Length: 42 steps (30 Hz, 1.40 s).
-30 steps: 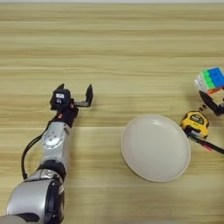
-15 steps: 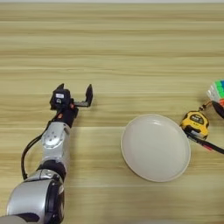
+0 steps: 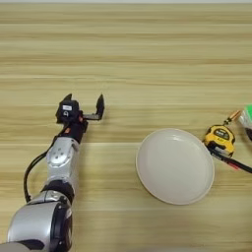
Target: Move the objects on the table
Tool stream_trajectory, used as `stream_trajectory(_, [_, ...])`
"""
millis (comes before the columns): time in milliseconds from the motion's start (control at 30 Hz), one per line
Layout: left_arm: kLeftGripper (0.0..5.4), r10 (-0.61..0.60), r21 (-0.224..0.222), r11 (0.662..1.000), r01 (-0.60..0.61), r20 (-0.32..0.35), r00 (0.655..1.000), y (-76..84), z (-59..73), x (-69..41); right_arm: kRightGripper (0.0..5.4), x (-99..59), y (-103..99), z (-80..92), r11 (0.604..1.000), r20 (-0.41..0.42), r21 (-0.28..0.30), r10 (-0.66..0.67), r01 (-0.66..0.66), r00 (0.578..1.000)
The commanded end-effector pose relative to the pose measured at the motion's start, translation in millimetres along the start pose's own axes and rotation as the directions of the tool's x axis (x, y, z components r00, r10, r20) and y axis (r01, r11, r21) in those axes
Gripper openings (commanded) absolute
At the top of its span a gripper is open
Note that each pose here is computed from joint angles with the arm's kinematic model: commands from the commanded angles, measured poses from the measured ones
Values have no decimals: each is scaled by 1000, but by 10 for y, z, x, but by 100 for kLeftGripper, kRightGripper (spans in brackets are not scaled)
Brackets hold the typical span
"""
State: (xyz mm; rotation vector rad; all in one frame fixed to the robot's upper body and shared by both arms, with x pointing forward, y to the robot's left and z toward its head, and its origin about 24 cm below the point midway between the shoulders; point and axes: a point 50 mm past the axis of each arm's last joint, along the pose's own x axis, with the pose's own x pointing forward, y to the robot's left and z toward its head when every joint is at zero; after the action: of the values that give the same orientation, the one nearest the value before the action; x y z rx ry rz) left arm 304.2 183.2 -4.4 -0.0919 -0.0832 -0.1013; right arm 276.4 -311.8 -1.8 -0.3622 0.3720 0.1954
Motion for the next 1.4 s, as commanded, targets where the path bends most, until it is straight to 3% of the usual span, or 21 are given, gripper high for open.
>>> stream_trajectory(33, [540,5,5,1000,-5,-1,1000,20,-13,-27,338,-16,-57,-17,1000,-28,-26,-13,12,1000])
stream_trajectory(433, [540,5,7,1000,-5,3,1000,14,-11,-28,338,-33,-1,-132,1000,-87,-21,9,-11,996])
stream_trajectory(467, [540,5,7,1000,-5,3,1000,13,-11,-28,374,-35,0,-138,1000,-90,-20,10,-12,996])
stream_trajectory(833, [540,4,7,1000,-4,3,1000,-2,-16,-28,491,-23,-15,-108,1000,-73,-9,-3,3,997])
stream_trajectory(1000, [540,3,7,1000,-3,4,1000,-13,-16,-25,538,-15,-62,-43,999,-30,8,-34,34,999])
stream_trajectory(1400, [540,-2,12,1000,2,13,1000,-46,-14,-25,538,-8,-197,236,993,162,39,-112,107,980])
